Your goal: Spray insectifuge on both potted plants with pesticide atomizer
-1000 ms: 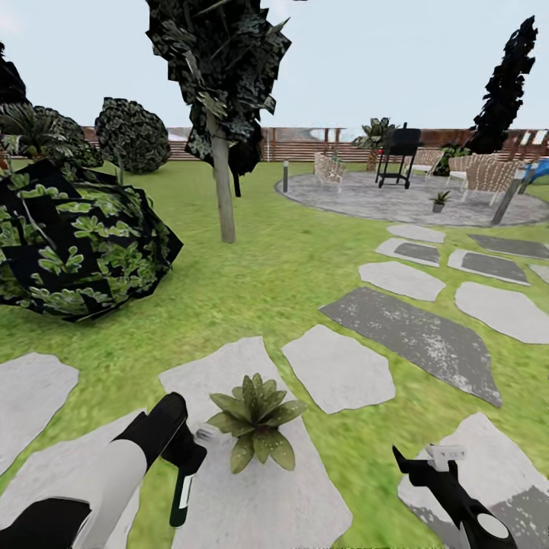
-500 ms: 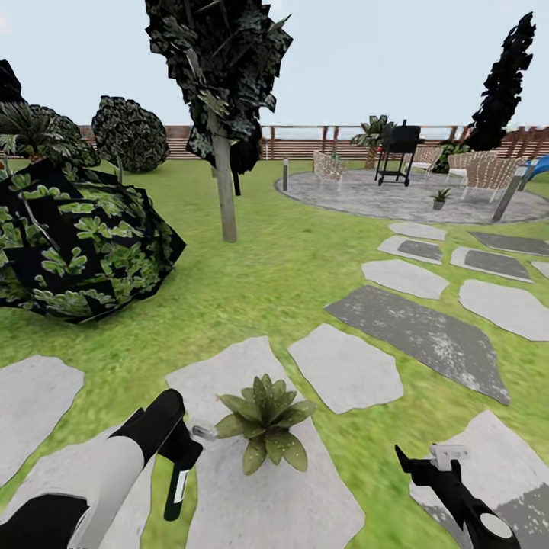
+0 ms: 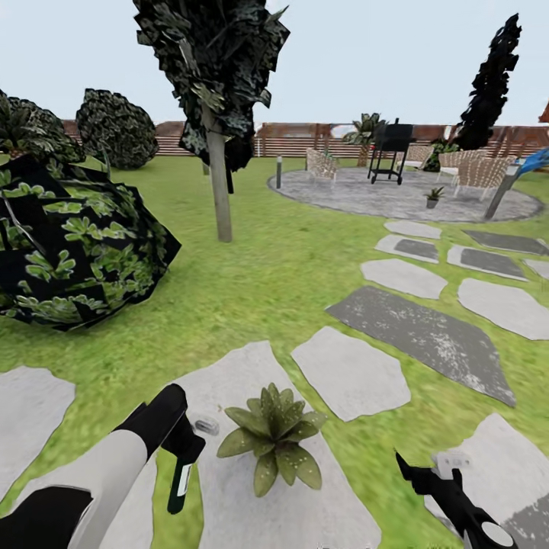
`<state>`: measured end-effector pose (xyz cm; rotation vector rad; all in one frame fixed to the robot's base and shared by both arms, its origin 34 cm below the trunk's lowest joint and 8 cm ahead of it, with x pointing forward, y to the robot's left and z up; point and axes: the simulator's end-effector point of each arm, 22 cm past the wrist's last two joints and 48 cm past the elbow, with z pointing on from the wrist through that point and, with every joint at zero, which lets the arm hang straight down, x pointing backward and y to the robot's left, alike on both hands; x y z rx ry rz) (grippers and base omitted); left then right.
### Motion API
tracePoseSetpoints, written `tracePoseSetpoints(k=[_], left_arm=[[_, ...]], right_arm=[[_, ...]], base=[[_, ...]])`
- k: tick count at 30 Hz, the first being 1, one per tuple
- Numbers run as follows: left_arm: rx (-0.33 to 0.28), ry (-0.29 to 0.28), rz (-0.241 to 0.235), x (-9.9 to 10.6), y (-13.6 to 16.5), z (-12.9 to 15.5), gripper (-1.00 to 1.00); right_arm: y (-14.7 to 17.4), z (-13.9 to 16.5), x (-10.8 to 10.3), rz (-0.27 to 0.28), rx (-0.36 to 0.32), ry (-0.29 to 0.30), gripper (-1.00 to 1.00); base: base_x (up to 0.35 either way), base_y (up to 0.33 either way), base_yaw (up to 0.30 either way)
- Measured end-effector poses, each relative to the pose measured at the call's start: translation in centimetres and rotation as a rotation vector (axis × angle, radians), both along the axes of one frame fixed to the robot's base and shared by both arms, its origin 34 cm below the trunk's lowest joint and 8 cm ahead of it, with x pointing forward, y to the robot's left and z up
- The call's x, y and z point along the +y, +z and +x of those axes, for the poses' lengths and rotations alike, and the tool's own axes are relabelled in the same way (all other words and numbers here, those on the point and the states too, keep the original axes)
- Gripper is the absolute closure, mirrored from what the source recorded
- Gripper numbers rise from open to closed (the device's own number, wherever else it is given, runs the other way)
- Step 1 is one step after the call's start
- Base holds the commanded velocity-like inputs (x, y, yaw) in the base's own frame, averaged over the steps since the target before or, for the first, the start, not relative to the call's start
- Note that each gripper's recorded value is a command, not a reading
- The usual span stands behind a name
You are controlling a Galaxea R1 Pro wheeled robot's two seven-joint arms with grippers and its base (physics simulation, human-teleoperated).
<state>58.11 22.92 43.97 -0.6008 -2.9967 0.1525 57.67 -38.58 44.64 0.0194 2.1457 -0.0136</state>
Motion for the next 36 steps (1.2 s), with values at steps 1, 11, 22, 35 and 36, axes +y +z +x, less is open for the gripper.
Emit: tracePoseSetpoints(k=[1, 11, 22, 35, 36], left_arm=[[0.000, 0.000, 0.000, 0.0, 0.0, 0.0, 1.00], [0.014, 0.001, -0.004, 0.0, -0.4, -0.7, 1.00], [0.062, -0.067, -0.026, -0.8, -0.4, -2.0, 1.00], [0.051, -0.072, -0.023, -0.7, 0.1, -1.3, 1.00], [0.050, -0.073, -0.023, -0.7, 0.1, -1.3, 1.00]], right_arm=[[-0.1, -0.1, 0.0, 0.001, 0.002, 0.000, -1.00], [-0.5, -0.4, 0.3, 0.008, 0.013, 0.001, -1.00], [-1.5, -1.0, 0.8, 0.025, 0.034, 0.002, -1.00], [-1.9, -1.3, 1.0, 0.031, 0.044, 0.001, -1.00], [-1.9, -1.3, 1.0, 0.032, 0.045, 0.001, -1.00]], base=[[0.002, 0.003, -0.261], [0.000, 0.000, -0.260], [0.000, 0.147, -0.109], [0.000, 0.307, -0.106], [0.000, 0.309, -0.292]])
